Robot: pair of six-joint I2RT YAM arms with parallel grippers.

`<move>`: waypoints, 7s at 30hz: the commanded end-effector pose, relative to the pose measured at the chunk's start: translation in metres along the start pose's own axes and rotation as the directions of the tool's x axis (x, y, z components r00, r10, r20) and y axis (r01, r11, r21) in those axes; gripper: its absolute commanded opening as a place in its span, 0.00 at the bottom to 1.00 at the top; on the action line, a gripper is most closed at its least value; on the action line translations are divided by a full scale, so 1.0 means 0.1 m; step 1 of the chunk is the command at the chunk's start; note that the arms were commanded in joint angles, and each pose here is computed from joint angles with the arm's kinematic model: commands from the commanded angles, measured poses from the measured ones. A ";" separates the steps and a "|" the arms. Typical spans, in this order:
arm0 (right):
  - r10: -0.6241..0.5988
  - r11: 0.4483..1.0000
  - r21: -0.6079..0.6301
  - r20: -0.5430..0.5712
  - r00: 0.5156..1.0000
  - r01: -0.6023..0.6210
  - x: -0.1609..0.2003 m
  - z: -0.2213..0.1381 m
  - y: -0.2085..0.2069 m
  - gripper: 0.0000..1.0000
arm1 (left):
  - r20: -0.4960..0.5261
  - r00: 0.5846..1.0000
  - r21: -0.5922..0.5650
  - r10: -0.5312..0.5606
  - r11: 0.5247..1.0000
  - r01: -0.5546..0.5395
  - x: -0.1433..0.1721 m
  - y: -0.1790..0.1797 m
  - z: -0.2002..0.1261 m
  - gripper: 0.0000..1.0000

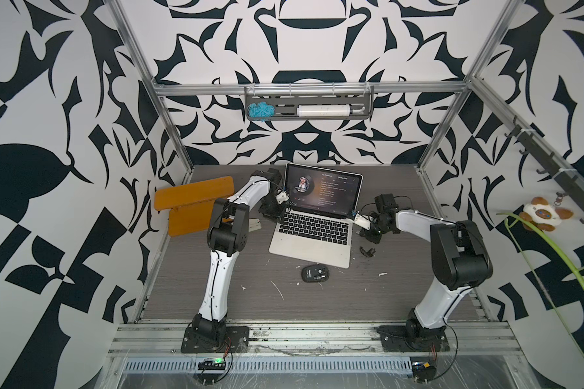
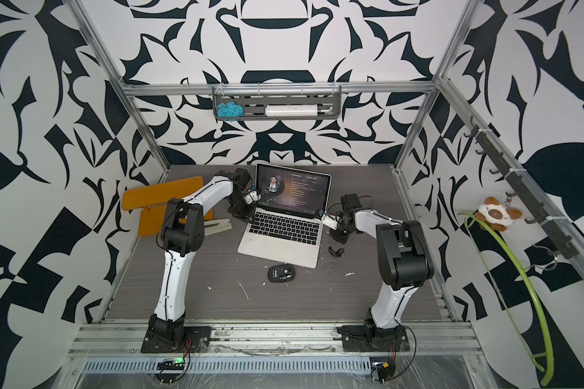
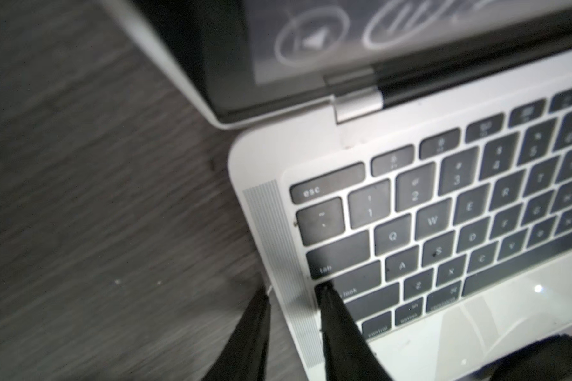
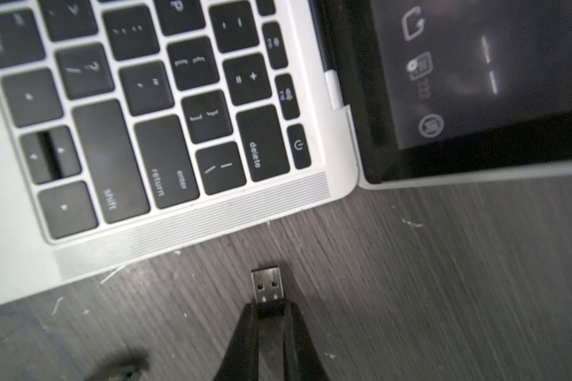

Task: Remove the wireless mouse receiver from the laptop
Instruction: Take out the USB plug from the USB port, then move the mouse to the center of the board.

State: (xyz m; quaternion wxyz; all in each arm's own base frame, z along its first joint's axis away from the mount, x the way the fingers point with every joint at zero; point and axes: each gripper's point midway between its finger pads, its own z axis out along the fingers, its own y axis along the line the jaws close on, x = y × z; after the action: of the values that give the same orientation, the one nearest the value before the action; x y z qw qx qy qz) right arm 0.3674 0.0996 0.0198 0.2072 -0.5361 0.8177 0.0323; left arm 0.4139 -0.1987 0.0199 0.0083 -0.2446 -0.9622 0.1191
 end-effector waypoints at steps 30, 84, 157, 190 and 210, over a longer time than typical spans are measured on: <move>-0.178 0.984 0.094 0.355 0.918 0.154 -2.00 -0.88 1.09 0.02 | 0.343 0.883 0.774 -0.321 0.629 -0.072 0.41 -1.08 -1.37 0.62; -0.199 0.980 0.109 0.428 0.881 0.168 -2.52 -1.01 1.11 0.06 | 0.307 0.941 0.816 -0.145 0.549 -0.182 0.43 -1.60 -1.19 0.00; 0.809 0.418 -0.905 0.330 0.487 -0.082 -2.75 -2.57 1.27 0.30 | 0.694 0.719 0.638 -0.044 0.501 -0.585 0.72 -2.12 -2.60 0.00; 0.819 0.452 -0.886 0.366 0.442 -0.104 -2.68 -2.54 1.22 0.00 | 0.669 0.741 0.643 -0.047 0.536 -0.547 0.72 -2.05 -2.46 0.42; 0.813 0.577 -0.503 0.274 0.514 -0.644 -1.59 -1.76 0.95 0.00 | 0.662 0.712 0.278 0.237 0.804 -0.526 0.98 -2.09 -1.14 0.99</move>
State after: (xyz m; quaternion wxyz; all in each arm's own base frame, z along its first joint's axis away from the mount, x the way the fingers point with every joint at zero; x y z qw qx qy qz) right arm 0.2958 0.2409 0.2340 0.2696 -0.1203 0.8555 0.4254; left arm 0.2467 -0.2994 0.2139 -0.2567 -0.3380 -0.7699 0.4766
